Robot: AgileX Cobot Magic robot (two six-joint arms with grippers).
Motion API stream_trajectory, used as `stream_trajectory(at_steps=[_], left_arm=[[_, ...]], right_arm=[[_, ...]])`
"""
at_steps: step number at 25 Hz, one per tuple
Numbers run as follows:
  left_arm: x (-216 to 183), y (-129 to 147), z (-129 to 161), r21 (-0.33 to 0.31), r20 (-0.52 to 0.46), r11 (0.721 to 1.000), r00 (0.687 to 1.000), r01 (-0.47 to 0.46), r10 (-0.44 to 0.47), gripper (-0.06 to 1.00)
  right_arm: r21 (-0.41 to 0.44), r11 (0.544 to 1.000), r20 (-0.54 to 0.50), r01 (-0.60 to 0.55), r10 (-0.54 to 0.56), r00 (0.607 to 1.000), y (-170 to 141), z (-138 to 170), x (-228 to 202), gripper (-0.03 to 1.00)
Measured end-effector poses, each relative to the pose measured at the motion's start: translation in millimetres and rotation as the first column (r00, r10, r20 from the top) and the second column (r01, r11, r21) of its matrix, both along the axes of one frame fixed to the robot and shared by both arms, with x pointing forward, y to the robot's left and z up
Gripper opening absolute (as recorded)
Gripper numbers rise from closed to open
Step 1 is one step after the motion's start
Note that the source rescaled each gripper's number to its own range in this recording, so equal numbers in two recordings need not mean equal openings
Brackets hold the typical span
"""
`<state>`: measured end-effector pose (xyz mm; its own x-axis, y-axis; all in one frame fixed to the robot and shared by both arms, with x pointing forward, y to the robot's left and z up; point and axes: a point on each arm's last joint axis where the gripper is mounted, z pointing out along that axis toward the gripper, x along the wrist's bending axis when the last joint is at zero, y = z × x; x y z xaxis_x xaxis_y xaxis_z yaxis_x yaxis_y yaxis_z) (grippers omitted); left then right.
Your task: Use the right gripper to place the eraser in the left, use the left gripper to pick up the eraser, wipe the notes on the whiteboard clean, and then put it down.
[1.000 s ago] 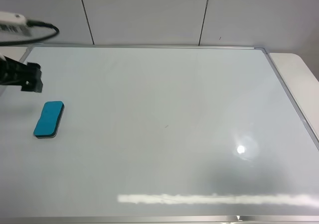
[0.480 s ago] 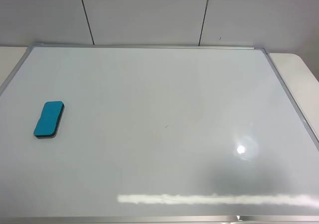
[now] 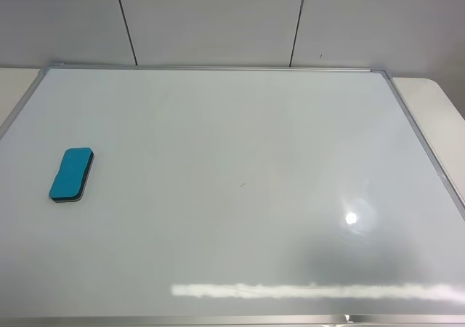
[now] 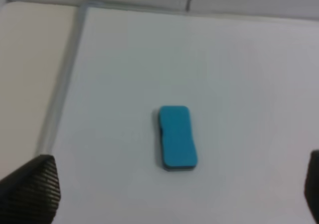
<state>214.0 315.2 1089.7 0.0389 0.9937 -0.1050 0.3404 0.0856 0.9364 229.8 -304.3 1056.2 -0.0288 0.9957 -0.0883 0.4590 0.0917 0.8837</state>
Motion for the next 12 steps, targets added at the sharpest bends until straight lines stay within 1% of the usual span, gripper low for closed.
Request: stream_trajectory(at_steps=[5,8,12], left_arm=[[14.2,-6.4,-28.9,0.031,-0.104,0.998,0.992,-0.064,0.067,1.0],[15.6,-6.8,-31.6,0.034,-0.112,0.996,0.99,-0.081,0.084,1.0],[17.7,-6.8,-34.2,0.045,-0.112,0.996,0.99,-0.078,0.083,1.0]], right_arm=[[0.0,1.0,0.0,0.0,0.0,1.0,0.0,0.0,0.0,1.0],[0.0,1.0,0.0,0.0,0.0,1.0,0.0,0.0,0.0,1.0],[0.0,1.0,0.0,0.0,0.0,1.0,0.0,0.0,0.0,1.0]])
